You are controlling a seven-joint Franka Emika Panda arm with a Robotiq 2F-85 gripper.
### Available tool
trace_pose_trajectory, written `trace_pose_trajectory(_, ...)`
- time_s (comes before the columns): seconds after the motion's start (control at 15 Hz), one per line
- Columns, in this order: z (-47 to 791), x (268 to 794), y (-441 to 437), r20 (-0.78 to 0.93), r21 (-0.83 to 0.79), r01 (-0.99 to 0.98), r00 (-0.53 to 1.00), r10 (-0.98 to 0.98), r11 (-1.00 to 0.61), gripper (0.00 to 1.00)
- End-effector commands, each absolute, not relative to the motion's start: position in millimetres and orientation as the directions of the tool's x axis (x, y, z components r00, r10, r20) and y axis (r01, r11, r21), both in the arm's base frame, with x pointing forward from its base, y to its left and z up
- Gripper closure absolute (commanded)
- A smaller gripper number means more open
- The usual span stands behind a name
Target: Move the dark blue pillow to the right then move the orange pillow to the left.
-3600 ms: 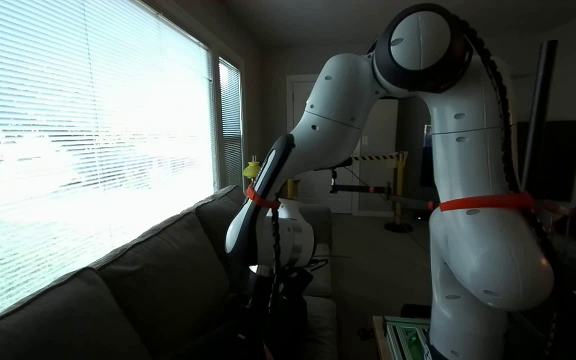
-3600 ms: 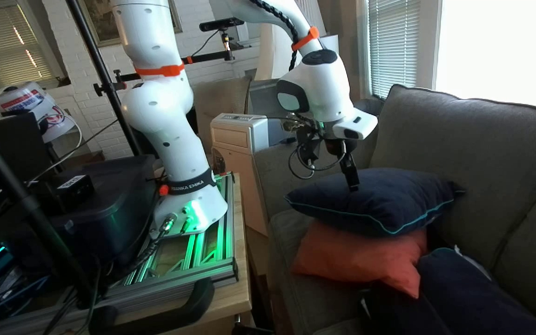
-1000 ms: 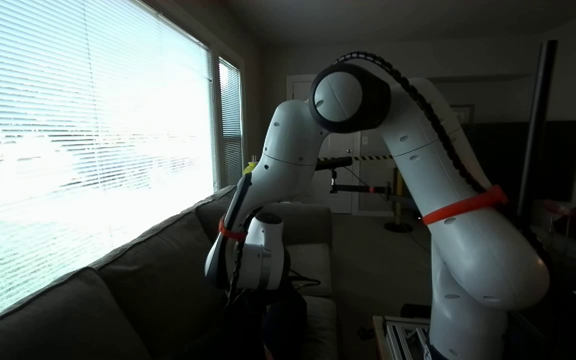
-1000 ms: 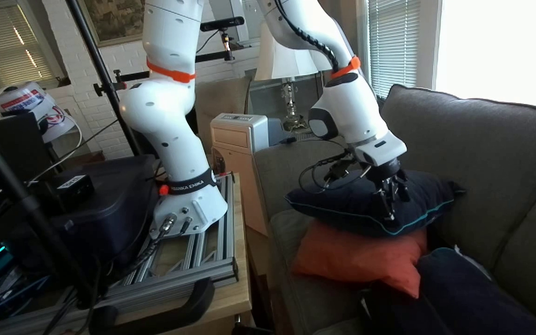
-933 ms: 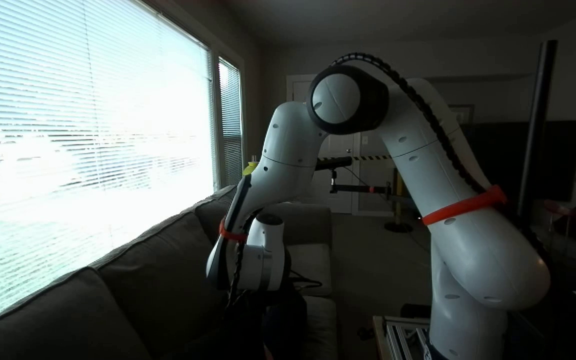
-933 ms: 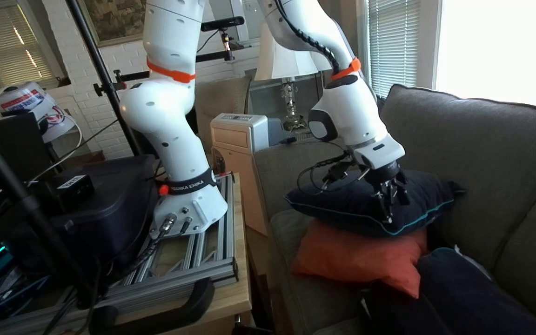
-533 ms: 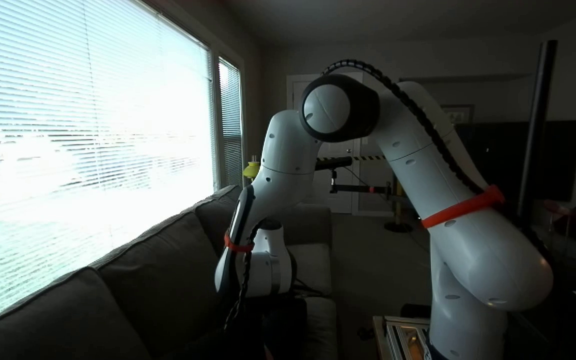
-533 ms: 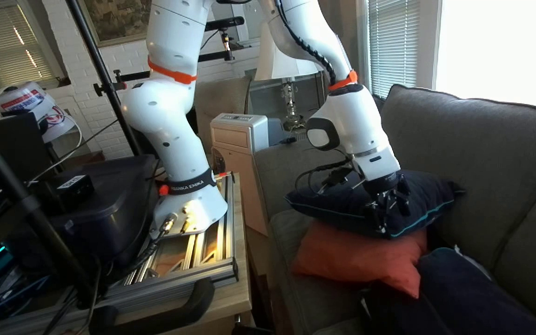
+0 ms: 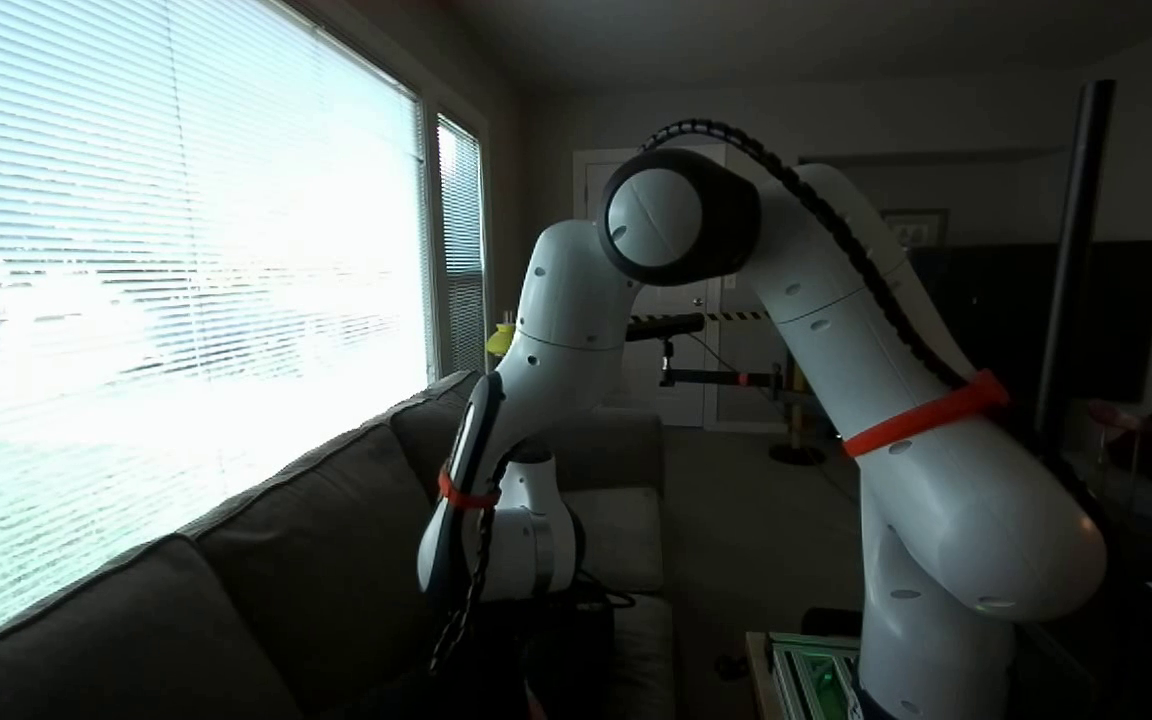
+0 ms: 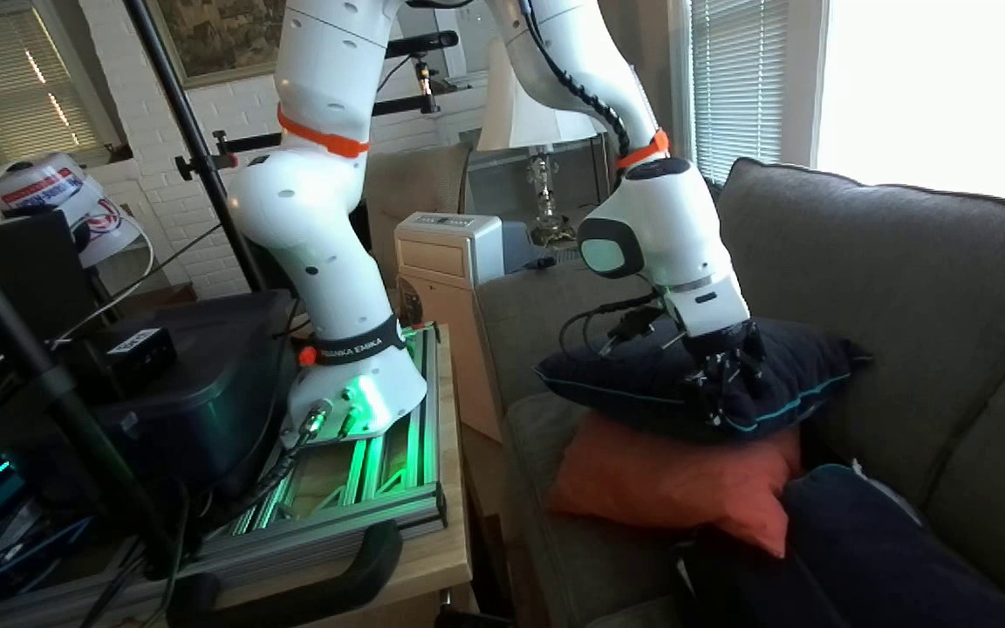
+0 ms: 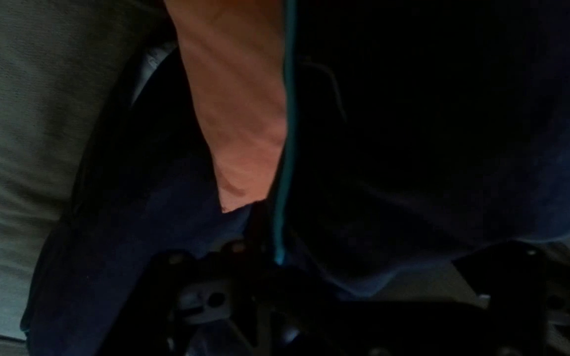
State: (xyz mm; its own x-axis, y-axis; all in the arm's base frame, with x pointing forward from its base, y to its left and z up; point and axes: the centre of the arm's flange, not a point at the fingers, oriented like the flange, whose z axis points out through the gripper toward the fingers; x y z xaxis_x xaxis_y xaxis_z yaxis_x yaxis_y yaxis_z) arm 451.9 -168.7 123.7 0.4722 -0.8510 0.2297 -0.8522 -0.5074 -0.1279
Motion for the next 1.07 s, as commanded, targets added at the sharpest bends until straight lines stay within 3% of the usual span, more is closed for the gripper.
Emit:
trace_pose_trajectory(0.0,114,456,-160,0.163,-0.140,-0.849,0.488,-0.858,-0.509,0.42)
trace_pose_trajectory(0.47,139,465,-160,0.109,-0.172,-0.832,0.517,-0.849,-0.528,0.96)
trace_pose_trajectory(1.0,192,486,-153,-0.002,-0.273,-0.738,0.642,-0.767,-0.617,0.96)
